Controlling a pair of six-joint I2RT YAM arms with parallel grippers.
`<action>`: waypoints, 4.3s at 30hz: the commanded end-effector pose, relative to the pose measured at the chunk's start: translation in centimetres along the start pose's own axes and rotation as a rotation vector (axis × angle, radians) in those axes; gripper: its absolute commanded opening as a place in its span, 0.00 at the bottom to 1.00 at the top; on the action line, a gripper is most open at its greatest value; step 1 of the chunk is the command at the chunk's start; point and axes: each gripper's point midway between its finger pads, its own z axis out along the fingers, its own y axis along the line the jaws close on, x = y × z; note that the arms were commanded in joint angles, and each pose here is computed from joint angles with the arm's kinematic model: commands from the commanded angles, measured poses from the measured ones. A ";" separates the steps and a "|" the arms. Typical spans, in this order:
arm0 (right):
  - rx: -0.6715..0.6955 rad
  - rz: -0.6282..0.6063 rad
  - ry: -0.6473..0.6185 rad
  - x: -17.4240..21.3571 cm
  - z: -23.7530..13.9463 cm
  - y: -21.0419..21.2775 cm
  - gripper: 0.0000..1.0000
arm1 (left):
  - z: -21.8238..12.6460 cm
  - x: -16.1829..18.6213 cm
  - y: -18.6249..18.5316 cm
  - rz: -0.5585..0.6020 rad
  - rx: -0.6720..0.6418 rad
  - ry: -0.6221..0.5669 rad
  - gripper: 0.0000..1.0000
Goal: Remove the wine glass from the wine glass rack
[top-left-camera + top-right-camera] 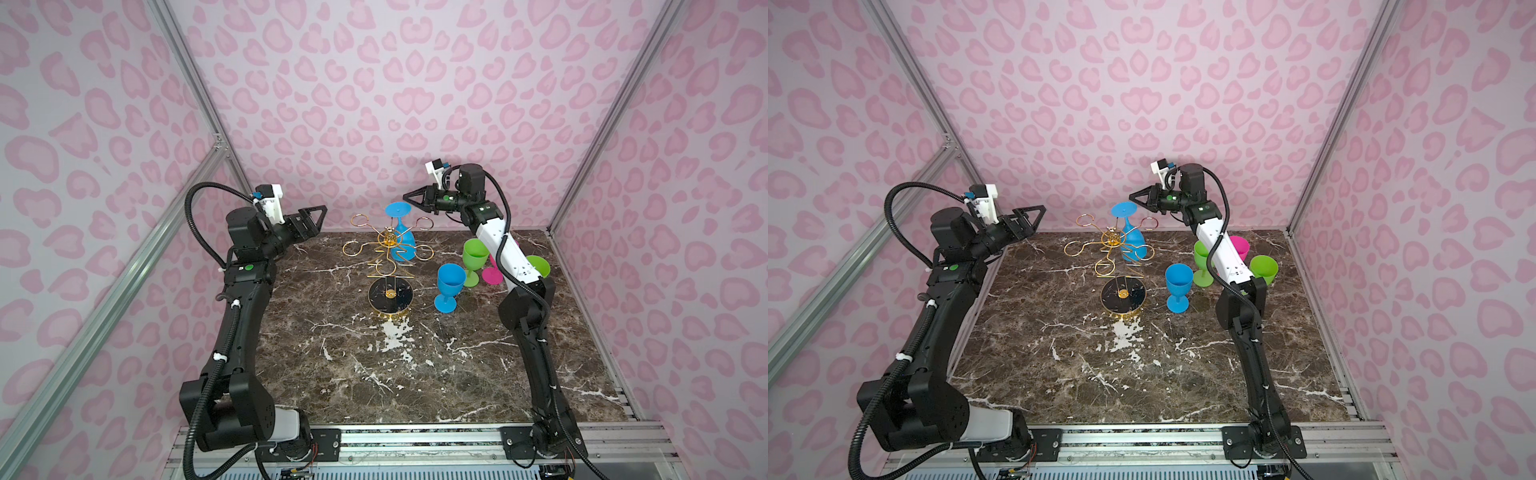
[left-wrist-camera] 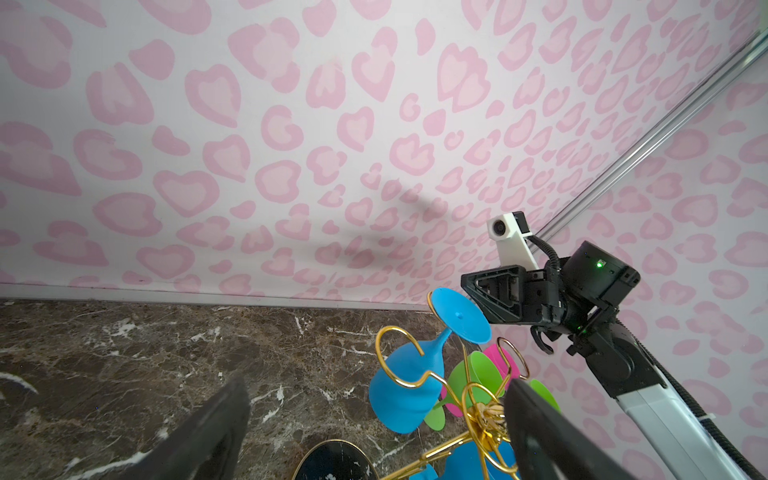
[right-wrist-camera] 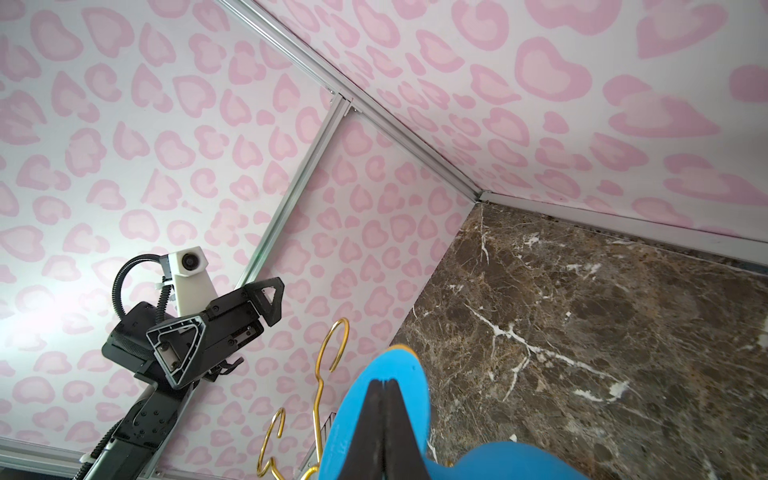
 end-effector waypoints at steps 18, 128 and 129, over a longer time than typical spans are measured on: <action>0.051 -0.021 0.020 0.4 -1.0 -0.5 0.45 | -0.3 -0.7 -0.7 0.019 0.027 -0.025 0.97; 0.018 0.037 0.073 2.1 -0.2 2.0 0.00 | -0.8 -1.0 -0.5 -0.002 0.037 -0.039 0.98; 0.021 0.034 0.073 2.1 -0.3 2.1 0.00 | -0.9 -1.0 -0.5 -0.003 0.037 -0.039 0.98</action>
